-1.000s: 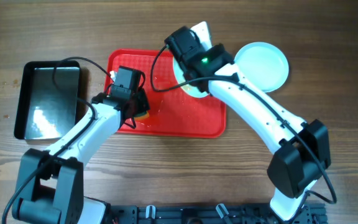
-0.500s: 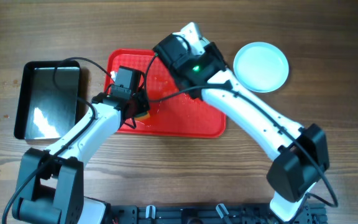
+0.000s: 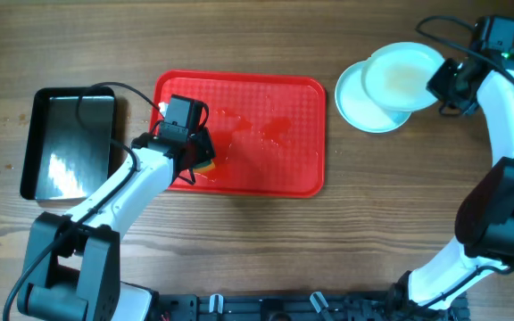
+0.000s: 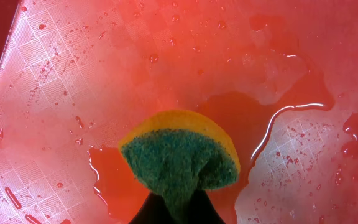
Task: Clean dirty plates on tray and stack at the side
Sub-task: 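Lift the last plate with the right gripper and stack it on the pile, then move the sponge with the left gripper into the black tray and release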
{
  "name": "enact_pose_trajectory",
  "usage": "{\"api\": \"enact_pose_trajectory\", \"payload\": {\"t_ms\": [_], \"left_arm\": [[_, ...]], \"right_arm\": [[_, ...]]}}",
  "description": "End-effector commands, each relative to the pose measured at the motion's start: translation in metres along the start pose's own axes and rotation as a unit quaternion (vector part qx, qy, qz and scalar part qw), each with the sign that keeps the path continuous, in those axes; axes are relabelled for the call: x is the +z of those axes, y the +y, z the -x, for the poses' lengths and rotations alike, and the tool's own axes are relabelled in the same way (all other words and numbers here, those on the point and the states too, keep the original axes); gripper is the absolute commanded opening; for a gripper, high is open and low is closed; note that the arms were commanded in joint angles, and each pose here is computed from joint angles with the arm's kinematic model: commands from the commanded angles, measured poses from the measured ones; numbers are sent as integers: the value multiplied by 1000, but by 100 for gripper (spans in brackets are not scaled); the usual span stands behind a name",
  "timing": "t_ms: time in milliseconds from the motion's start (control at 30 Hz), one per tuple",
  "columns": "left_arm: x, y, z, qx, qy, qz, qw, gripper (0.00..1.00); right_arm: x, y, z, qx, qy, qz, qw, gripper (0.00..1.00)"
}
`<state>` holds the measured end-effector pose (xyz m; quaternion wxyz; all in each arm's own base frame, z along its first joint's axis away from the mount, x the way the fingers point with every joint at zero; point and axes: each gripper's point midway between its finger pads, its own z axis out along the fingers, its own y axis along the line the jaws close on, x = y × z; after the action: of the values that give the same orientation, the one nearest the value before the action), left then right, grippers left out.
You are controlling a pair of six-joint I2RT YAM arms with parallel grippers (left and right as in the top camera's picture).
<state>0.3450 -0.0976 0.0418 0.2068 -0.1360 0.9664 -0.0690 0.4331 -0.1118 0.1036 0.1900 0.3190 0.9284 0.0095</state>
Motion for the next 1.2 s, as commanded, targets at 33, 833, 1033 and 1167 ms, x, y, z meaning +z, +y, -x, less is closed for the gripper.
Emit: {"api": "enact_pose_trajectory", "payload": {"t_ms": [33, 833, 1033, 1167], "left_arm": [[3, 1, -3, -6, 7, -2, 1000, 4], [-58, 150, 134, -163, -185, 46, 968, 4], [-20, 218, 124, -226, -154, 94, 957, 4], [-15, 255, 124, -258, -165, 112, 945, 4]], "right_arm": [[4, 21, -16, -2, 30, 51, 998, 15], [0, 205, -204, -254, 134, 132, 949, 100], [12, 190, -225, -262, 173, 122, 942, 100], [11, 193, -241, -296, 186, 138, 927, 100]]}}
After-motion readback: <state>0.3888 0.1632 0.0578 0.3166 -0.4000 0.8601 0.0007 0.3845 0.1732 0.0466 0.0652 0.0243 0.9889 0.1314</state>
